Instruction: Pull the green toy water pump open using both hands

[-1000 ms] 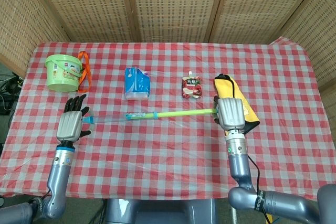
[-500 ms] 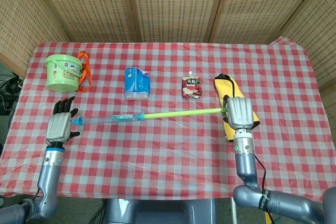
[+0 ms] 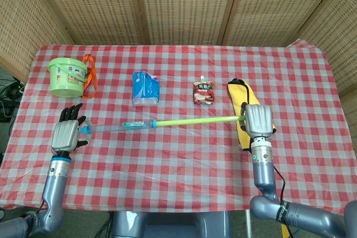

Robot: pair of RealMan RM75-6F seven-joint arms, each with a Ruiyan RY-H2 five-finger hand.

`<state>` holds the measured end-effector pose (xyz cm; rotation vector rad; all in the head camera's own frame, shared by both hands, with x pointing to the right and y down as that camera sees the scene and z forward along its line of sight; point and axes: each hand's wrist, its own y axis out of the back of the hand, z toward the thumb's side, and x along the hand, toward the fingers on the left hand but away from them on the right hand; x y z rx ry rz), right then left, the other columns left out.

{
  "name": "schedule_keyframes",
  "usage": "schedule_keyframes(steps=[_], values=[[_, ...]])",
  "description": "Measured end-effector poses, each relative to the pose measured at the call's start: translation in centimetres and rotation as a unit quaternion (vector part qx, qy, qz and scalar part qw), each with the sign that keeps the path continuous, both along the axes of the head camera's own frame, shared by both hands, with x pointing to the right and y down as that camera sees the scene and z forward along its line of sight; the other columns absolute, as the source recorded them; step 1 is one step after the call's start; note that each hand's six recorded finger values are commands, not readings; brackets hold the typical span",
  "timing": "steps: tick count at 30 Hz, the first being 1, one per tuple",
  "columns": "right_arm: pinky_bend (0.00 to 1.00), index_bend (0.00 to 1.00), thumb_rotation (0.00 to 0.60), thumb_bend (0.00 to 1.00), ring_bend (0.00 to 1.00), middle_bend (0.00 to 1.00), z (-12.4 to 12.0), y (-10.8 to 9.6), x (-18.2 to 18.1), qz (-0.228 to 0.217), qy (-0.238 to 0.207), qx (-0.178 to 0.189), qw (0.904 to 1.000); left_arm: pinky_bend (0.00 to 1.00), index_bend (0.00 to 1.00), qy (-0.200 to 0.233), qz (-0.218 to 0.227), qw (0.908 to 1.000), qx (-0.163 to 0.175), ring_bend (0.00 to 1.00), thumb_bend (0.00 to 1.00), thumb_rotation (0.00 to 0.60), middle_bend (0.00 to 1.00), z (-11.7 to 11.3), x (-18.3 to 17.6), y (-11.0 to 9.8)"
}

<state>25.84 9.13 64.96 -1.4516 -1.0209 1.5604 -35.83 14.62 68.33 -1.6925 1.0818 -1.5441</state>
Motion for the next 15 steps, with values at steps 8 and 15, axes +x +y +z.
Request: schedule_keyframes(steps=[8, 15], values=[[0.79, 0.67, 0.600, 0.35, 0.96, 1.00, 0.4, -0.3, 1.0, -0.004, 0.021, 0.010, 0.9997, 0.00, 0.19, 0.004, 0.016, 0.9998, -0.011, 0.00, 0.26, 0.600, 0.00, 0.4, 0.8, 0.0], [0.43, 0.41, 0.600, 0.19, 0.75, 0.88, 0.6, -0.1, 2.3, 0.009, 0.075, 0.005, 0.9971, 0.00, 0.06, 0.005, 0.036, 0.9991, -0.020, 0.00, 0.23, 0.600, 0.00, 0.2, 1.6, -0.5]])
